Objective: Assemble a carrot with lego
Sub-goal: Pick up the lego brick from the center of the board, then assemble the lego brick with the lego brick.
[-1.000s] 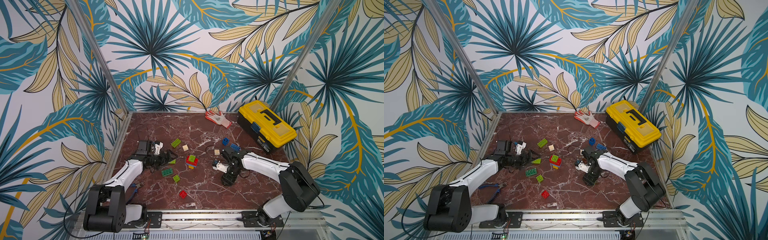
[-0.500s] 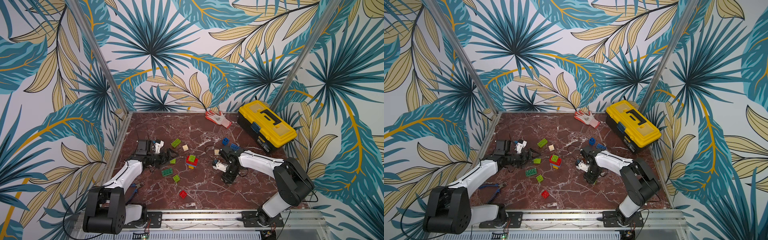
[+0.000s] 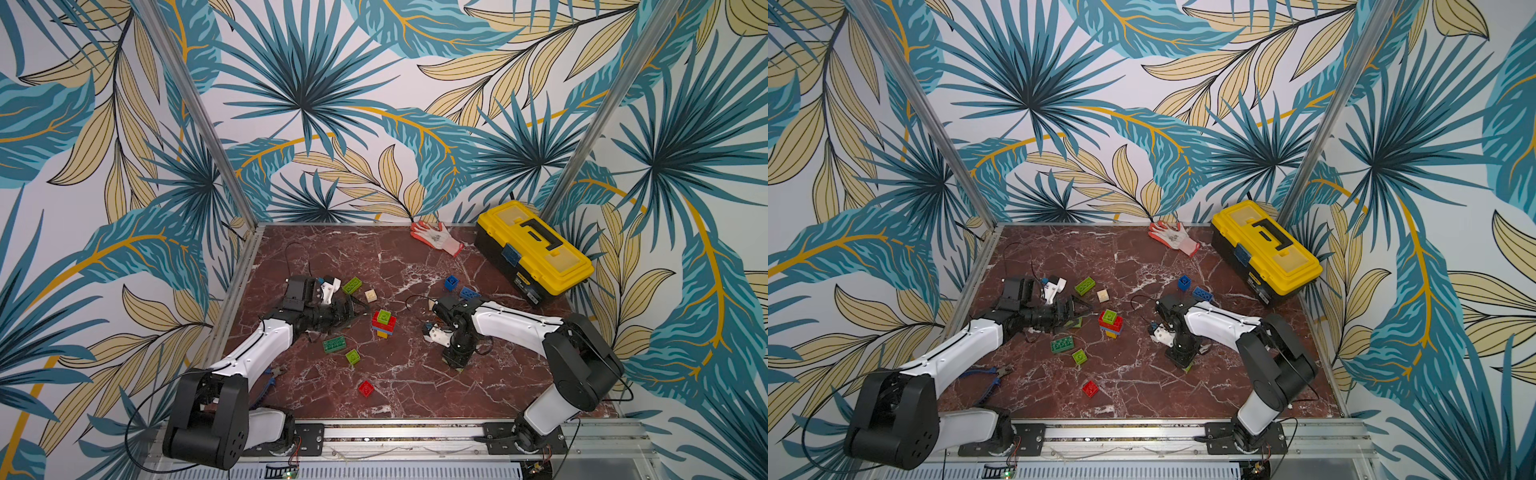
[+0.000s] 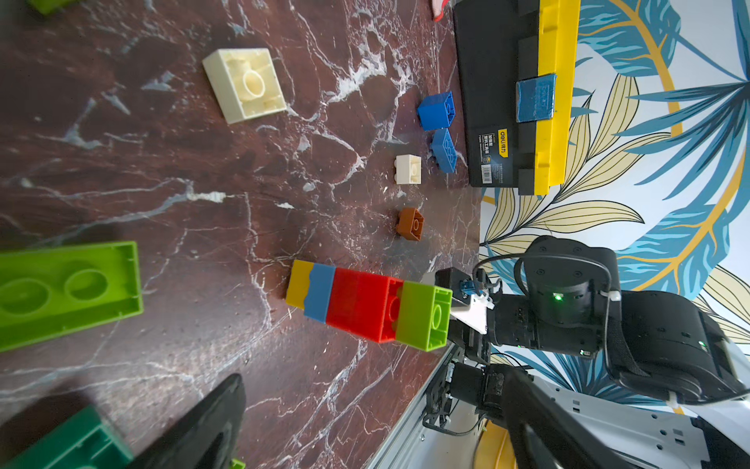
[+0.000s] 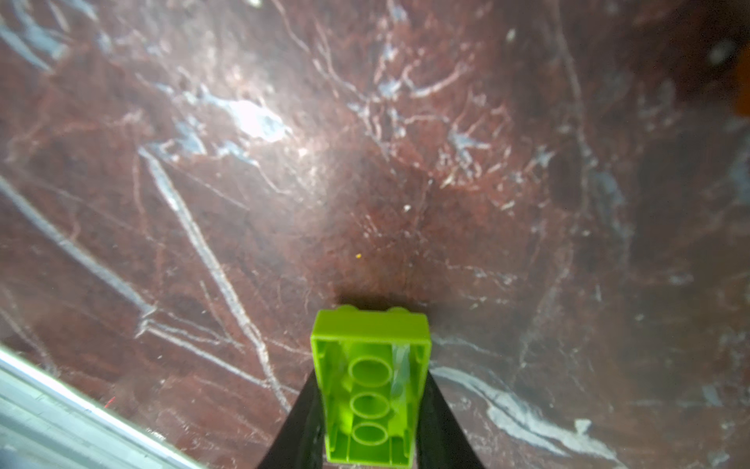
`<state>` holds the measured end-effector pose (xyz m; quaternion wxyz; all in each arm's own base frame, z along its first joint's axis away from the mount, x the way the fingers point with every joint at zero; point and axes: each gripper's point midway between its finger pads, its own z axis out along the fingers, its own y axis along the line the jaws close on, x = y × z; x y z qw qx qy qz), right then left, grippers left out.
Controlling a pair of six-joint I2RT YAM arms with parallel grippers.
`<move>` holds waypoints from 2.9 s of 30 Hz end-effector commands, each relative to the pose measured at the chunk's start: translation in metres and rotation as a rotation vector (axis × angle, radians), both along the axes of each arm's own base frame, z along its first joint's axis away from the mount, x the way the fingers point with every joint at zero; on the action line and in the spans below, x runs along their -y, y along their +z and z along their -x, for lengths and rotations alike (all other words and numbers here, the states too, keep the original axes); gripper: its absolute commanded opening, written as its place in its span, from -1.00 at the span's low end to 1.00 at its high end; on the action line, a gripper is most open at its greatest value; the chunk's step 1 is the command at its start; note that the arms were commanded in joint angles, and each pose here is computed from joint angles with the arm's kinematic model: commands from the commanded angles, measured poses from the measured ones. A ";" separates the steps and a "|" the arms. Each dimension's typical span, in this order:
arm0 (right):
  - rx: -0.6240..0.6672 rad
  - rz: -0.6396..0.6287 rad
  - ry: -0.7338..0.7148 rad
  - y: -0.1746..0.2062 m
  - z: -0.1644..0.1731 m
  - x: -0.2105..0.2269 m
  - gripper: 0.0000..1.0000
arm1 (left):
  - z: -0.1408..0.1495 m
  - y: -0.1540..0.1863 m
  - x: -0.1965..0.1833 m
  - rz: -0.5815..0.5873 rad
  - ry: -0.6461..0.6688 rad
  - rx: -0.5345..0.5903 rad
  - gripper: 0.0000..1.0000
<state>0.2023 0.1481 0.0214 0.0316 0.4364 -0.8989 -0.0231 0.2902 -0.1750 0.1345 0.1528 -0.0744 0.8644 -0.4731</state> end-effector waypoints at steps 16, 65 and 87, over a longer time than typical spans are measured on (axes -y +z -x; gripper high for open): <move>0.054 -0.308 -0.042 0.134 -0.060 -0.101 -0.56 | -0.022 -0.024 0.014 0.011 -0.052 -0.019 0.84; 0.062 -0.072 0.246 0.127 -0.087 -0.192 -0.48 | -0.008 -0.031 -0.051 0.050 0.147 -0.045 0.99; 0.114 -0.064 0.285 0.120 -0.100 -0.200 -0.46 | -0.007 -0.035 -0.050 0.048 0.142 -0.058 0.99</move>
